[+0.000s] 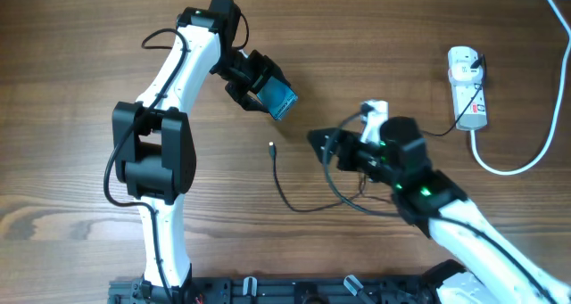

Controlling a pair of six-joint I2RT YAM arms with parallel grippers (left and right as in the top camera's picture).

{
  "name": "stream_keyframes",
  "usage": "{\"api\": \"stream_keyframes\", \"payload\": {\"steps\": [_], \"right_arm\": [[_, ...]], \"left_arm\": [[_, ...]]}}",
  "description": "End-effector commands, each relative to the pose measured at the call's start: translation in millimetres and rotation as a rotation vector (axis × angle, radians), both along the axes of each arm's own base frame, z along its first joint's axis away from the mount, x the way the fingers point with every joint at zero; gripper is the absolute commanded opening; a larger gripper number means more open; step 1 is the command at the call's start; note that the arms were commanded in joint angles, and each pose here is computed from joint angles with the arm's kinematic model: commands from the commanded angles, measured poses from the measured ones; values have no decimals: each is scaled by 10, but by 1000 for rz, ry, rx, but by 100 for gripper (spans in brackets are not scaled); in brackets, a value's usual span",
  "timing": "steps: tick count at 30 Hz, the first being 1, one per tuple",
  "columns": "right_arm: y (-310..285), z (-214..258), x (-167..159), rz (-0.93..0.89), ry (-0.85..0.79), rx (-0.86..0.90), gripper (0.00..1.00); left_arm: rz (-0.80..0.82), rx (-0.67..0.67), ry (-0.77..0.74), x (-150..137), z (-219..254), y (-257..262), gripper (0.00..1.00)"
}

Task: Plug charger to phone and switch on socket
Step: 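Grasp the phone's edge with the right gripper beside the left gripper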

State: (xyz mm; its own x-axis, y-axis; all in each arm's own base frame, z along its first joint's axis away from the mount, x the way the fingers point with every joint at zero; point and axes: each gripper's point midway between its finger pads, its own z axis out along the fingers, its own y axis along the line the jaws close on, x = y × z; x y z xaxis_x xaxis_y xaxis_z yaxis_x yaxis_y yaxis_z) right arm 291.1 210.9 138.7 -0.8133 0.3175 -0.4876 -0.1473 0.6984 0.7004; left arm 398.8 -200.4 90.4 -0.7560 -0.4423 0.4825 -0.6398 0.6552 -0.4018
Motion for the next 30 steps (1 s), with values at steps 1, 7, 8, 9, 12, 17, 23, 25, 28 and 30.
{"api": "stream_keyframes", "payload": {"steps": [1, 7, 8, 9, 12, 17, 23, 25, 28, 30], "right_arm": [[158, 49, 286, -41, -4, -9, 95], [506, 23, 591, -7, 8, -32, 95], [581, 8, 642, 1, 11, -34, 95], [633, -3, 681, 6, 13, -37, 95], [754, -58, 766, 17, 24, -43, 95], [831, -172, 837, 15, 39, -62, 95], [780, -272, 886, -19, 43, -93, 91], [767, -302, 899, -29, 47, -99, 91], [770, -347, 896, -40, 70, -90, 82], [783, -365, 895, -38, 76, -85, 75]], "left_arm": [[10, -18, -8, 50, 58, -29, 4], [10, -18, -9, 52, 58, -30, 4], [10, -18, -9, 52, 58, -30, 4], [10, -18, -9, 52, 58, -30, 4], [10, -18, -9, 52, 58, -28, 4], [10, -18, -9, 52, 58, -28, 4], [10, -19, -9, 52, 58, -30, 4], [10, -19, -9, 52, 58, -28, 4], [10, -18, -8, 51, 58, -30, 4], [10, -18, -8, 51, 58, -30, 4]]}}
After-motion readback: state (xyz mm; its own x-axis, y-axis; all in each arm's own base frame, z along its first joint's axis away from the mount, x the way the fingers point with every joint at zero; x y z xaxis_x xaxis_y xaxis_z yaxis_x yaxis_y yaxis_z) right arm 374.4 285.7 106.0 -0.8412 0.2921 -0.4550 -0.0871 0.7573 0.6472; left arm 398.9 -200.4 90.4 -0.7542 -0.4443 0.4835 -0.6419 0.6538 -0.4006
